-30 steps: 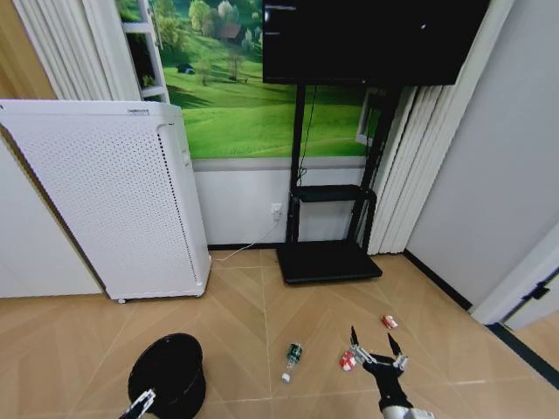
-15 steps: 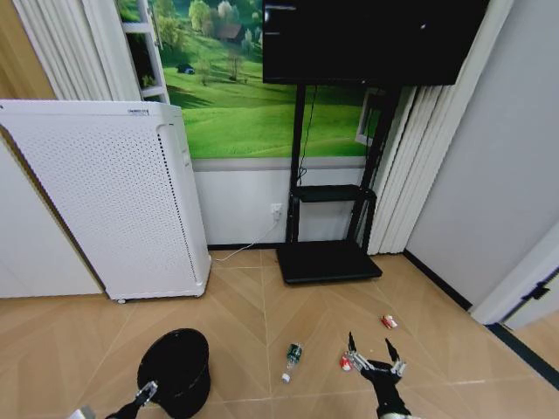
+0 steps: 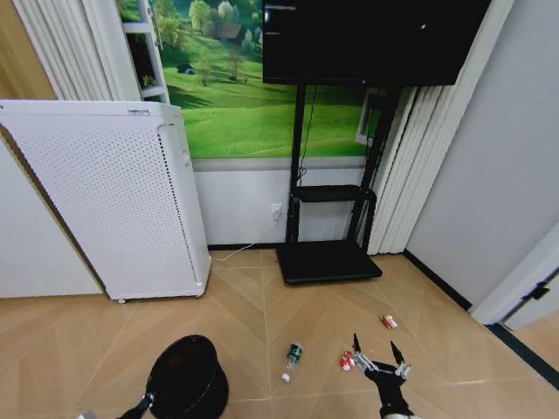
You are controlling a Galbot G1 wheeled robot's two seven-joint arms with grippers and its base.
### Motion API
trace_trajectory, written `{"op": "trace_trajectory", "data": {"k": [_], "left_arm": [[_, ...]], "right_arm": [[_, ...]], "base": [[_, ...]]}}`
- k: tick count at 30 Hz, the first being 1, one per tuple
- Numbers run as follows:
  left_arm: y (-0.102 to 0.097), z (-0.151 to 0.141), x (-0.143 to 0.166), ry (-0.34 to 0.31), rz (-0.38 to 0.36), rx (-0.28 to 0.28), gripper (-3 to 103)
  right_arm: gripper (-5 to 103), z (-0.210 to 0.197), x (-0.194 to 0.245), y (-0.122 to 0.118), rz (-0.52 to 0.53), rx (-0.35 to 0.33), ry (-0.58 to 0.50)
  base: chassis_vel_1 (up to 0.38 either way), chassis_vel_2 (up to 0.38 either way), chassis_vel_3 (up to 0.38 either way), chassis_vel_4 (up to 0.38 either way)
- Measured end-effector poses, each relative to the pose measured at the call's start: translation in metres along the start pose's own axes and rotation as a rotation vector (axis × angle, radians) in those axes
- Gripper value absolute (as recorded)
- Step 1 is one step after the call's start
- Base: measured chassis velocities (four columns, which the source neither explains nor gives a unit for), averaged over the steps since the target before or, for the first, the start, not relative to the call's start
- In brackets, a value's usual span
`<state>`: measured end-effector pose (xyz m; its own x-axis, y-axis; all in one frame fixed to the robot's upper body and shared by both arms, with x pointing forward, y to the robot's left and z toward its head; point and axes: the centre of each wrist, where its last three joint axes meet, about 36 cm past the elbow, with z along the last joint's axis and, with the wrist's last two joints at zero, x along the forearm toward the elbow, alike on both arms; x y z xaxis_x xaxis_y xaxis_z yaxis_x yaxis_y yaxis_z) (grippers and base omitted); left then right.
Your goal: Pick up the trash bin and place the garbage on the floor into it.
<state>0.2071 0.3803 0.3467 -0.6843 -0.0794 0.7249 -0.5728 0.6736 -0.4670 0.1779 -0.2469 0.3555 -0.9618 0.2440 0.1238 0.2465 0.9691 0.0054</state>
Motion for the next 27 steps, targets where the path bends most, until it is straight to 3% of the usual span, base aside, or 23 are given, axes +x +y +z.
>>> {"op": "trace_trajectory", "data": {"k": [5, 6, 7, 9, 13, 15, 17, 20, 27], "left_arm": [[-0.002, -0.004, 0.007, -0.074, 0.015, -0.069, 7], [-0.002, -0.005, 0.011, -0.119, 0.023, -0.134, 7], [-0.001, -0.007, 0.017, -0.181, 0.034, -0.243, 7], [-0.002, -0.007, 0.019, -0.199, 0.038, -0.275, 7], [-0.016, -0.006, 0.037, -0.279, 0.061, -0.419, 7], [-0.017, -0.005, 0.038, -0.289, 0.060, -0.437, 7], [-0.024, 0.001, 0.042, -0.324, 0.058, -0.512, 7], [-0.031, 0.004, 0.047, -0.342, 0.072, -0.541, 7], [-0.035, 0.005, 0.049, -0.356, 0.076, -0.544, 7]], "right_arm": [[100, 0.001, 0.000, 0.000, 0.014, -0.003, 0.007], [100, 0.001, 0.000, -0.001, 0.004, -0.008, 0.009], [100, 0.002, -0.001, -0.002, -0.013, 0.001, 0.008], [100, 0.002, -0.001, -0.003, -0.016, 0.008, 0.006], [100, 0.004, -0.002, -0.005, -0.041, 0.063, 0.011], [100, 0.005, -0.002, -0.005, -0.045, 0.068, 0.012], [100, 0.007, -0.006, -0.007, -0.060, 0.093, 0.007], [100, 0.004, -0.014, -0.011, -0.073, 0.110, -0.011], [100, -0.001, -0.024, -0.016, -0.082, 0.125, -0.033]], "base": [[0.000, 0.000, 0.000, 0.000], [0.000, 0.000, 0.000, 0.000], [0.000, 0.000, 0.000, 0.000], [0.000, 0.000, 0.000, 0.000], [0.000, 0.000, 0.000, 0.000], [0.000, 0.000, 0.000, 0.000], [0.000, 0.000, 0.000, 0.000], [0.000, 0.000, 0.000, 0.000], [0.054, 0.046, -0.042, -0.048]]}}
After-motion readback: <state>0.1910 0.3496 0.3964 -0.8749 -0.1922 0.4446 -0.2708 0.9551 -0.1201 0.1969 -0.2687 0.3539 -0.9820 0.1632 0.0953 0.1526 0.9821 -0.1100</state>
